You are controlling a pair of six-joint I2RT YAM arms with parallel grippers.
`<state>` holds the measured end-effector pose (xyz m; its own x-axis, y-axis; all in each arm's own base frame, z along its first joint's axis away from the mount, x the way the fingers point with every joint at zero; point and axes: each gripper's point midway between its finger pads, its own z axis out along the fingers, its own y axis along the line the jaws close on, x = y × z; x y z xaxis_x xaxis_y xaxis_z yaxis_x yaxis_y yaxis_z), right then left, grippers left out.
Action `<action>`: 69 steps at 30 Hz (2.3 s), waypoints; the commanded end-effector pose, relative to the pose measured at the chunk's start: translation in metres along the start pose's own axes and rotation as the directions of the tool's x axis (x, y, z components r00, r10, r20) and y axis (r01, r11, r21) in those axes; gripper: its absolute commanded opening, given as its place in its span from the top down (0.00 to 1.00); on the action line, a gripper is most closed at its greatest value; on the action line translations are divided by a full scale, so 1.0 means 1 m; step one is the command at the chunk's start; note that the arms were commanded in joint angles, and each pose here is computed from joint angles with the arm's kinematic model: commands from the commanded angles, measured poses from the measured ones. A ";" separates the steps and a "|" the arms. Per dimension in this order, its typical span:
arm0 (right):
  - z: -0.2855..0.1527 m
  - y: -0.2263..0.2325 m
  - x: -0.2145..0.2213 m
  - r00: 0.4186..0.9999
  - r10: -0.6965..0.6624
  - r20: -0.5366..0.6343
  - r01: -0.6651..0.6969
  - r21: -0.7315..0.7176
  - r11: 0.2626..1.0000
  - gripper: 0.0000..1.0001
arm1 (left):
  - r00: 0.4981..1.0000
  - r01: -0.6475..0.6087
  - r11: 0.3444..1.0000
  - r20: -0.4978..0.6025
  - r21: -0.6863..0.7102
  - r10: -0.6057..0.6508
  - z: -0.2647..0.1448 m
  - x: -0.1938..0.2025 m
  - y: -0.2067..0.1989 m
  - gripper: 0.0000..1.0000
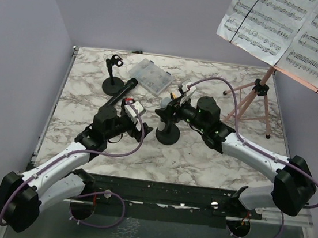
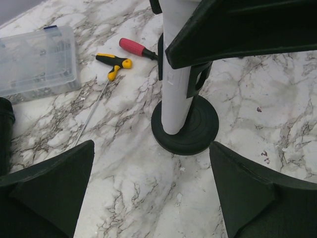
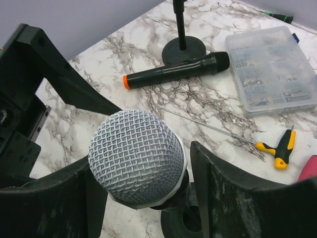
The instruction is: Pack up the instrument practice props
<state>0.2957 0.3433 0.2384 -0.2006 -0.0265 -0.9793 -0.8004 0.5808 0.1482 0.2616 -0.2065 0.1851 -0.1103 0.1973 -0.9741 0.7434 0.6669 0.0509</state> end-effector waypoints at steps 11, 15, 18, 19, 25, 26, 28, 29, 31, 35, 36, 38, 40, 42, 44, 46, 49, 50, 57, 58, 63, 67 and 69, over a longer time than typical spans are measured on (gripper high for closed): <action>0.002 0.003 -0.001 0.983 0.111 0.148 -0.109 -0.020 0.994 0.74 | 1.000 0.017 0.991 0.022 0.135 -0.020 0.026 -0.010 -0.017 0.01; -0.006 0.004 0.010 0.974 0.162 0.156 -0.158 -0.036 0.987 0.74 | 1.000 0.017 0.990 0.020 0.142 -0.020 0.031 -0.010 -0.017 0.01; -0.014 0.002 0.015 0.963 0.206 0.174 -0.202 -0.041 0.979 0.75 | 1.000 0.013 0.987 0.023 0.158 -0.017 0.035 -0.011 -0.020 0.01; -0.017 0.000 0.019 0.960 0.219 0.175 -0.216 -0.040 0.976 0.76 | 1.000 0.012 0.986 0.025 0.165 -0.017 0.037 -0.011 -0.021 0.01; -0.024 -0.006 0.035 0.949 0.270 0.163 -0.268 -0.036 0.963 0.81 | 0.999 0.016 0.983 0.030 0.183 -0.022 0.046 -0.015 -0.026 0.03; -0.024 -0.006 0.037 0.949 0.274 0.157 -0.271 -0.038 0.962 0.82 | 0.999 0.017 0.983 0.032 0.184 -0.023 0.047 -0.015 -0.026 0.03; -0.024 -0.004 0.045 0.952 0.274 0.134 -0.270 -0.053 0.962 0.82 | 0.999 0.017 0.983 0.030 0.182 -0.022 0.049 -0.013 -0.027 0.03; -0.024 -0.001 0.048 0.953 0.275 0.123 -0.269 -0.064 0.961 0.83 | 0.999 0.014 0.984 0.030 0.180 -0.020 0.050 -0.013 -0.027 0.03; -0.024 0.001 0.053 0.954 0.279 0.106 -0.272 -0.076 0.959 0.83 | 0.999 0.003 0.985 0.032 0.174 -0.009 0.053 -0.013 -0.026 0.04; -0.027 0.004 0.055 0.960 0.267 0.086 -0.260 -0.089 0.962 0.83 | 0.999 -0.035 0.987 0.032 0.159 0.030 0.059 -0.013 -0.021 0.07; -0.028 0.005 0.054 0.960 0.267 0.085 -0.259 -0.090 0.962 0.83 | 0.999 -0.046 0.987 0.031 0.157 0.042 0.061 -0.013 -0.019 0.08; -0.030 0.005 0.053 0.961 0.264 0.082 -0.257 -0.088 0.962 0.83 | 0.998 -0.066 0.984 0.026 0.168 0.063 0.066 -0.012 -0.019 0.12; -0.032 0.006 0.051 0.964 0.256 0.078 -0.248 -0.091 0.964 0.83 | 0.996 -0.091 0.979 0.021 0.181 0.089 0.072 -0.010 -0.019 0.17; -0.033 0.007 0.049 0.965 0.251 0.078 -0.244 -0.090 0.966 0.83 | 0.994 -0.109 0.975 0.014 0.192 0.108 0.076 -0.006 -0.020 0.23; -0.034 0.007 0.047 0.966 0.247 0.081 -0.239 -0.092 0.967 0.83 | 0.992 -0.125 0.972 0.010 0.197 0.126 0.079 -0.004 -0.019 0.32; -0.034 0.008 0.046 0.967 0.242 0.078 -0.234 -0.097 0.967 0.82 | 0.990 -0.140 0.970 0.005 0.199 0.141 0.083 -0.002 -0.018 0.40; -0.035 0.010 0.044 0.970 0.233 0.068 -0.225 -0.105 0.969 0.82 | 0.986 -0.162 0.969 -0.001 0.188 0.165 0.086 0.000 -0.014 0.57; -0.035 0.011 0.043 0.971 0.230 0.066 -0.223 -0.105 0.969 0.81 | 0.985 -0.171 0.969 -0.004 0.179 0.175 0.086 0.000 -0.012 0.63; -0.043 0.007 0.048 0.979 0.203 0.016 -0.201 -0.067 0.977 0.70 | 0.953 -0.272 0.949 -0.089 0.161 0.289 0.076 0.005 0.000 0.92; -0.045 0.007 0.048 0.980 0.200 0.013 -0.199 -0.059 0.978 0.68 | 0.947 -0.284 0.945 -0.109 0.165 0.303 0.074 0.007 0.001 0.95; -0.052 0.003 0.050 0.983 0.184 -0.006 -0.184 -0.030 0.982 0.58 | 0.920 -0.333 0.928 -0.160 0.164 0.359 0.064 0.012 0.008 1.00; -0.052 0.004 0.048 0.985 0.170 -0.017 -0.170 -0.031 0.985 0.53 | 0.901 -0.361 0.917 -0.190 0.169 0.390 0.059 0.012 0.011 1.00; -0.050 0.004 0.046 0.986 0.168 -0.015 -0.168 -0.032 0.985 0.53 | 0.897 -0.367 0.913 -0.194 0.177 0.398 0.058 0.011 0.011 1.00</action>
<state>0.2678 0.3045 0.2438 -0.2445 0.2050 -0.9477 -0.7778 0.5422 0.3179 0.2894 -0.2670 0.1591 0.0949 0.4880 -0.8677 0.8907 0.3475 0.2929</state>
